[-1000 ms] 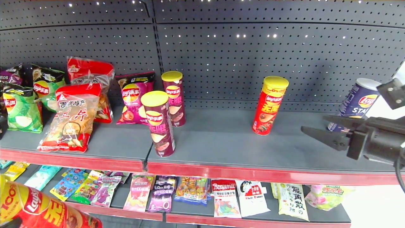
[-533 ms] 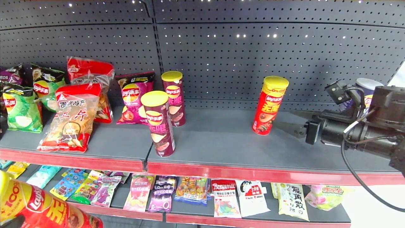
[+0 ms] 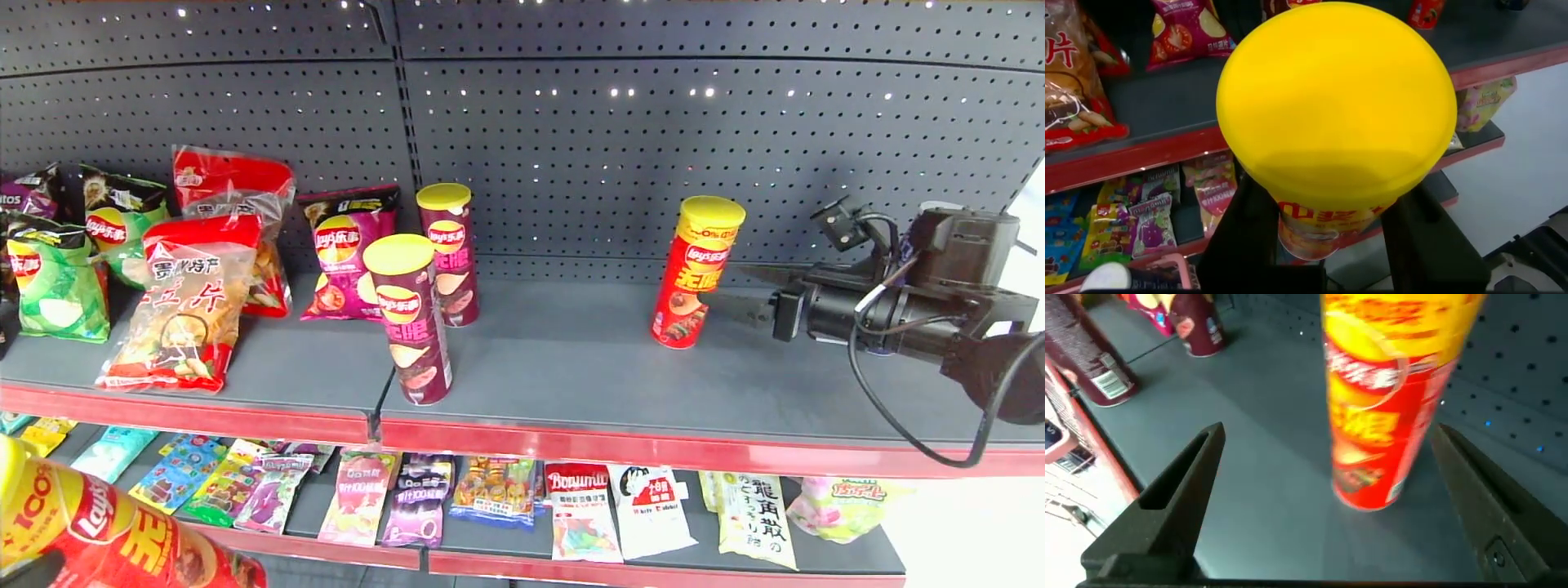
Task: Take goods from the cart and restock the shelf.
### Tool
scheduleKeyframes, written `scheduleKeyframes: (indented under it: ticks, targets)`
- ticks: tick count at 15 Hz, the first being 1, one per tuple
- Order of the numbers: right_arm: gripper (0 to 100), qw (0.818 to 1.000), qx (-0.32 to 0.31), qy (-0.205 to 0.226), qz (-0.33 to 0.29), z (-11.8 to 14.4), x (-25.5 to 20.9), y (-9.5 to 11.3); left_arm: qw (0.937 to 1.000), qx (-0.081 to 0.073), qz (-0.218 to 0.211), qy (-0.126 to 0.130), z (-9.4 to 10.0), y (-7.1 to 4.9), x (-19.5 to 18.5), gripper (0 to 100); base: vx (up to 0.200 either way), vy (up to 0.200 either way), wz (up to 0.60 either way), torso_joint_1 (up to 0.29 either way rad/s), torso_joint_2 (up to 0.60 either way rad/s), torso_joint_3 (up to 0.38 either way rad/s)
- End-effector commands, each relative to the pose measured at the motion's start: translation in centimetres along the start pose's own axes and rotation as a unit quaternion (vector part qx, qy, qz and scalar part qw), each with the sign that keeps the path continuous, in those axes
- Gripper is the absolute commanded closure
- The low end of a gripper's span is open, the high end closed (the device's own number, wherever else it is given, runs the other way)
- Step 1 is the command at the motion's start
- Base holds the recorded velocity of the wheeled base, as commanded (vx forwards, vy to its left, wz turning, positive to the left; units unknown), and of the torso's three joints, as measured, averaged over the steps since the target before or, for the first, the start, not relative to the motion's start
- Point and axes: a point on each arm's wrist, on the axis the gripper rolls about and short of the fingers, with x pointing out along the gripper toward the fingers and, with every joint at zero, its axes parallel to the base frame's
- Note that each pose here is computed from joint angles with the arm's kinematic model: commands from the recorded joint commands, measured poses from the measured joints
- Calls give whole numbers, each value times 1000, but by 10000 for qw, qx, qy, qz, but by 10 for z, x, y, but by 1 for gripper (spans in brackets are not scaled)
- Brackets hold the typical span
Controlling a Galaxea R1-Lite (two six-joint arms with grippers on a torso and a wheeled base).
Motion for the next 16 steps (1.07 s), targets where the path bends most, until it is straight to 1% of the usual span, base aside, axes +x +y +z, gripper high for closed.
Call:
scheduleKeyframes:
  ticks: [1, 2, 5, 9, 13, 16]
  targets:
    - [0, 10000, 43, 46, 11, -7, 8, -15, 10000, -7, -4, 19, 1, 0, 1, 100, 0, 0, 0, 0, 0, 0]
    - [0, 10000, 58, 35, 73, -9, 9, -20, 10000, 1, -4, 19, 1, 0, 1, 100, 0, 0, 0, 0, 0, 0]
    - [0, 9993, 14, -70, 368, -6, 15, -25, 10000, -3, -4, 49, 1, 0, 2, 100, 0, 0, 0, 0, 0, 0]
    - [0, 9993, -113, -114, 347, -10, 31, -43, 9999, 79, -13, 110, 1, 1, 5, 100, 0, 0, 0, 0, 0, 0]
    - [0, 9989, -140, -151, 420, -11, 39, -51, 9999, 81, -13, 147, 2, 1, 7, 100, 0, 0, 0, 0, 0, 0]
    - [0, 9984, -234, -233, 467, -7, 47, -53, 9998, 89, -14, 201, 2, 1, 9, 100, 0, 0, 0, 0, 0, 0]
